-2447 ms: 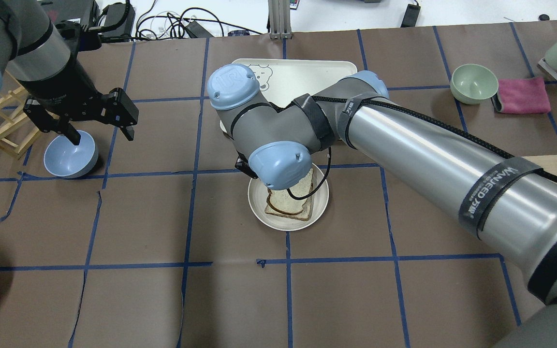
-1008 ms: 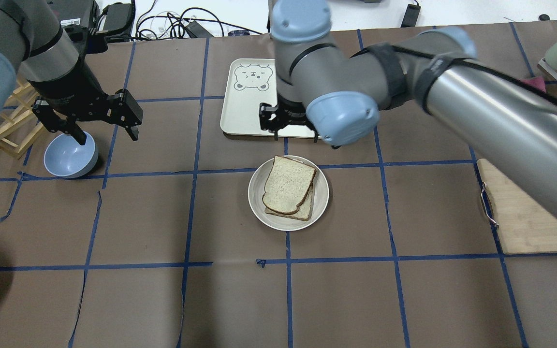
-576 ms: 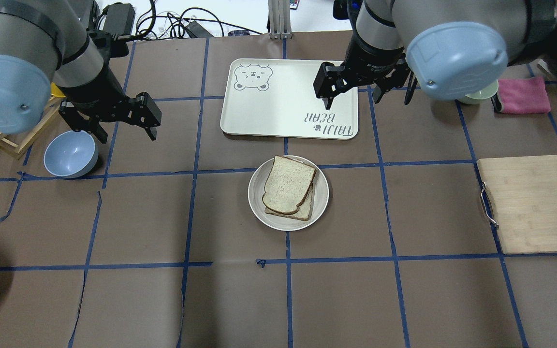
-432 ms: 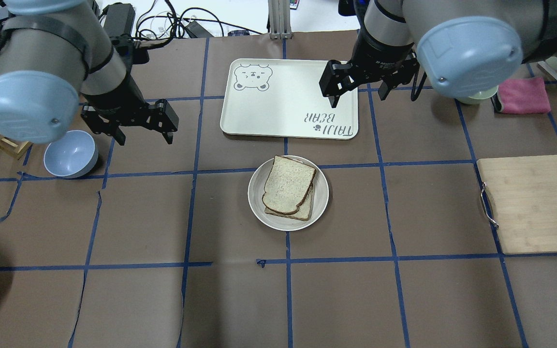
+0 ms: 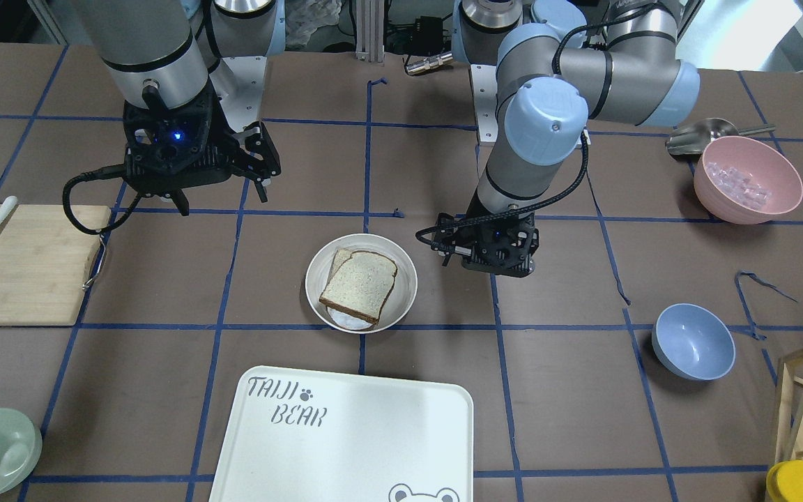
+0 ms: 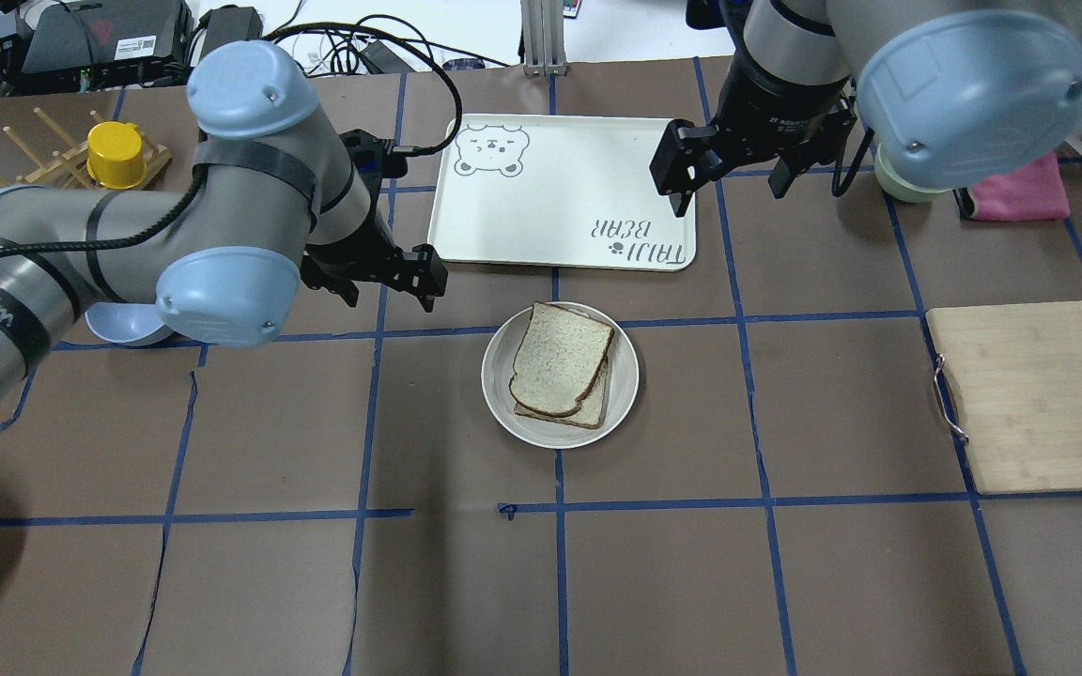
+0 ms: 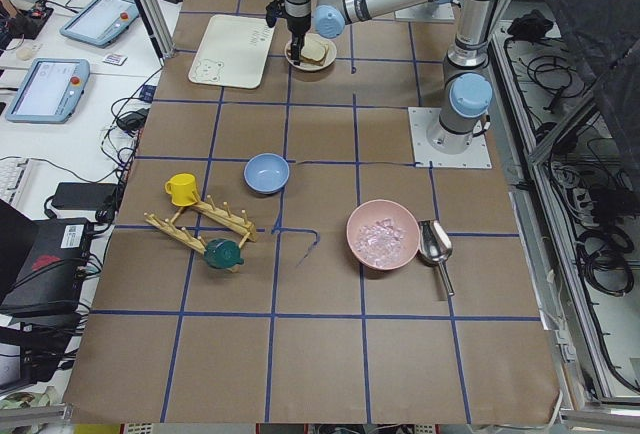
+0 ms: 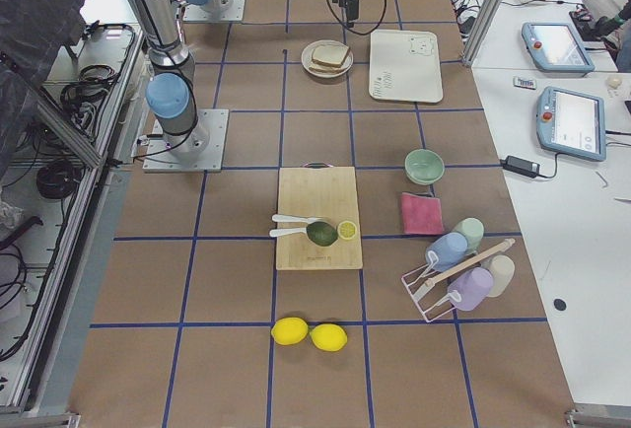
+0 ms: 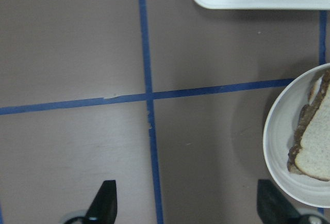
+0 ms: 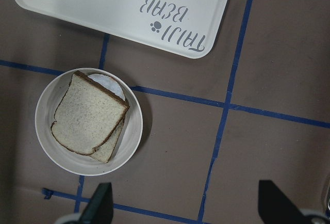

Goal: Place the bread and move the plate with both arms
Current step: 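Lower the left gripper to the plate rim and grip it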

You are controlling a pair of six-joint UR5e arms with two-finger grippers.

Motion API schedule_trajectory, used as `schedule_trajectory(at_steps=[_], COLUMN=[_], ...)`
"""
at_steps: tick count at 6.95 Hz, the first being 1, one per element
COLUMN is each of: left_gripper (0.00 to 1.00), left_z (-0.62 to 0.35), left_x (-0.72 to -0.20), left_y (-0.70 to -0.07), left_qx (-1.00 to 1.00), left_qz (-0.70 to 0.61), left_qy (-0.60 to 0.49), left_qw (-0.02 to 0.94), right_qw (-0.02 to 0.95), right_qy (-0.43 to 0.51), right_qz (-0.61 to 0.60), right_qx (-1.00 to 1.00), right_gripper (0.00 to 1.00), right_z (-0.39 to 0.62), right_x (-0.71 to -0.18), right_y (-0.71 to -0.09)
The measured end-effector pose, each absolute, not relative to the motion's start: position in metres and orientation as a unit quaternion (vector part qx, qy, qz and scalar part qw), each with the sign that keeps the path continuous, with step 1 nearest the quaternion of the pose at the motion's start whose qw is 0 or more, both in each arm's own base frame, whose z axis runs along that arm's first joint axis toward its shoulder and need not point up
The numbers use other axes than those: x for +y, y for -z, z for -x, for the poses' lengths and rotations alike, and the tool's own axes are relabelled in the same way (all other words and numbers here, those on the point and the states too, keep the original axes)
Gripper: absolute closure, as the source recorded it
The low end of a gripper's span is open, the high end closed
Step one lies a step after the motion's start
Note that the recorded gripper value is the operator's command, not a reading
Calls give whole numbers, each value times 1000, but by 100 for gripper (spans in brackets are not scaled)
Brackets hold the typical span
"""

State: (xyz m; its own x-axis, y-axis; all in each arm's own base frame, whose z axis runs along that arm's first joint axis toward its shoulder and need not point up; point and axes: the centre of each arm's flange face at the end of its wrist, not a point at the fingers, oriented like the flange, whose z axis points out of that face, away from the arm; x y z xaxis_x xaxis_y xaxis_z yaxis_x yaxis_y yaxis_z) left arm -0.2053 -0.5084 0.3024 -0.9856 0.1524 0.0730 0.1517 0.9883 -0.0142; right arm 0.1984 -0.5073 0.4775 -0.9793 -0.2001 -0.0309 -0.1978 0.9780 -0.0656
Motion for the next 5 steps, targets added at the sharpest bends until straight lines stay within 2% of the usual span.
schedule_trajectory(at_steps=[2, 5], left_gripper=[24, 34], left_z=[227, 245], left_x=[-512, -524], left_y=[-263, -221], left_qx=[-993, -988], left_qz=[109, 138], left_qy=[4, -1], left_qw=[46, 73], right_qw=[-17, -24], right_qy=[29, 15], right_qz=[83, 54], right_qx=[996, 998], right_gripper=[0, 0], right_z=[-180, -148], right_x=[-509, -508], right_y=[-480, -485])
